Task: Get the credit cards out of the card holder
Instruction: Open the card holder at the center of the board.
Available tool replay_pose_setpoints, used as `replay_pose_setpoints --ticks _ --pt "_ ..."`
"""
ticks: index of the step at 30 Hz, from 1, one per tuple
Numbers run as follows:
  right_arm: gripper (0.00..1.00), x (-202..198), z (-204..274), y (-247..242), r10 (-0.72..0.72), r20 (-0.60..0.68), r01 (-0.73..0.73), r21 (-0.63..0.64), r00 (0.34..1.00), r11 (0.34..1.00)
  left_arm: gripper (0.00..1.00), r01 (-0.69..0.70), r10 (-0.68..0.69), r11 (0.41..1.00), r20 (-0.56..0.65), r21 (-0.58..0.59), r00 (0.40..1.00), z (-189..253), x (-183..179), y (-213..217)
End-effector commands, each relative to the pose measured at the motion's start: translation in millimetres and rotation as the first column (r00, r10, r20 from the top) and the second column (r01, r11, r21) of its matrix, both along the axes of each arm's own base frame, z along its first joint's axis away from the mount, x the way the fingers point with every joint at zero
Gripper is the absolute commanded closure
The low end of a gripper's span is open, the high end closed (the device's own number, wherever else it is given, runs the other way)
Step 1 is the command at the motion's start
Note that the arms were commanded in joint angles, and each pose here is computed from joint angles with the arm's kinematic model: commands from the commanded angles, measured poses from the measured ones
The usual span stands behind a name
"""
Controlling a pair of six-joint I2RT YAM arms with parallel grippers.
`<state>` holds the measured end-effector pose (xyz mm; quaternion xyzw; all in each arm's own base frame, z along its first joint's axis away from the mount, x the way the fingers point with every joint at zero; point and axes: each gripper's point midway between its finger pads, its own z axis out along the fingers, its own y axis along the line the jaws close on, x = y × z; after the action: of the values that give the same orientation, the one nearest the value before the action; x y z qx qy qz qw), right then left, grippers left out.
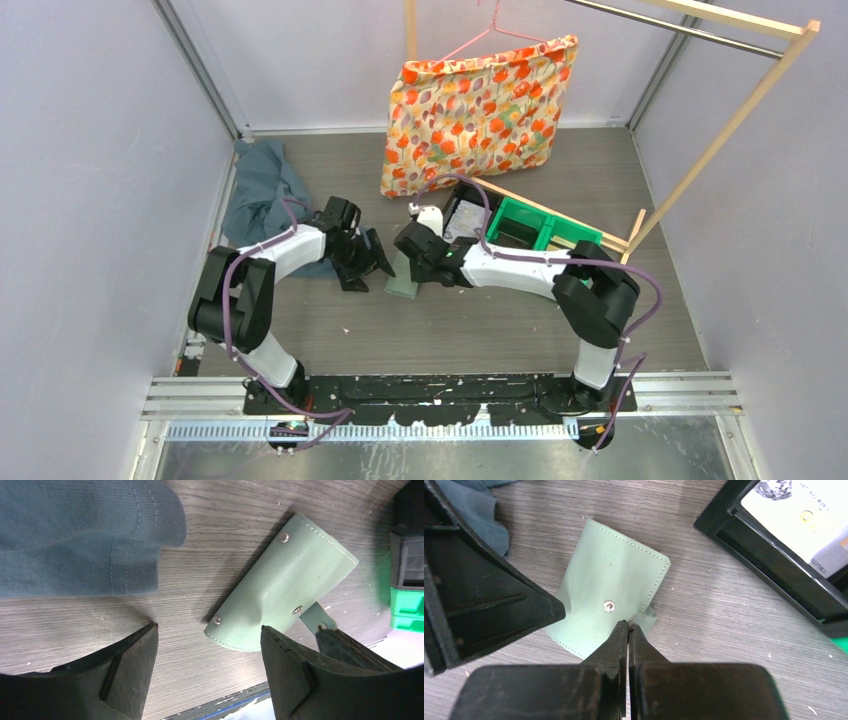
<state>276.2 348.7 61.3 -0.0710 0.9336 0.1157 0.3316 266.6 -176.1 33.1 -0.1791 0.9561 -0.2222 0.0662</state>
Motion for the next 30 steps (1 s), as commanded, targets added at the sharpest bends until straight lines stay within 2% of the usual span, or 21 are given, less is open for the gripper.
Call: replay_pose_setpoints --ticks 1,8,10,12,14,18,21,25,30 --pt "0.99 3.6 35.5 1.7 -0.043 0.05 0.036 0.133 0.998 0.99 0.24 0.02 -0.021 0.998 0.022 0.065 1.0 6.2 -1.5 9.8" --pt "0.98 -12.8 26.6 -39.4 -0.121 0.013 0.117 0.166 0.993 0.979 0.24 0.062 -0.073 0.99 0.085 0.126 0.994 25.4 0.8 11.7" --pt "0.89 -22.1 17.4 -54.1 -0.138 -0.006 0.137 0.159 0.99 0.978 0.23 0.098 -0.118 0.981 0.112 0.165 0.987 33.7 0.3 9.1" --pt "0.71 -31.9 6.1 -67.7 -0.147 -0.027 0.15 0.141 0.989 0.979 0.22 0.136 -0.17 0.965 0.142 0.225 0.975 40.8 0.6 6.4" --pt "0.59 -40.6 -6.7 -82.6 -0.159 -0.046 0.164 0.106 0.986 0.981 0.2 0.195 -0.251 0.94 0.181 0.279 0.951 49.5 0.4 -5.4" --pt "0.48 -44.5 -3.4 -99.2 -0.187 -0.045 0.19 0.099 0.981 0.977 0.2 0.251 -0.381 0.865 0.243 0.435 0.892 64.7 6.2 -21.6" --pt "0.47 -44.8 10.9 -109.5 -0.209 -0.019 0.21 0.117 0.978 0.971 0.2 0.306 -0.474 0.805 0.242 0.508 0.846 72.9 3.7 -38.1" --pt "0.47 -48.3 33.9 -131.5 -0.26 0.035 0.252 0.147 0.965 0.956 0.19 0.37 -0.547 0.75 0.199 0.549 0.813 76.1 -3.3 -54.1" --pt "0.46 -57.3 48.1 -171.3 -0.363 0.097 0.34 0.195 0.927 0.92 0.22 0.317 -0.569 0.716 0.256 0.622 0.782 71.0 -10.6 -74.6"
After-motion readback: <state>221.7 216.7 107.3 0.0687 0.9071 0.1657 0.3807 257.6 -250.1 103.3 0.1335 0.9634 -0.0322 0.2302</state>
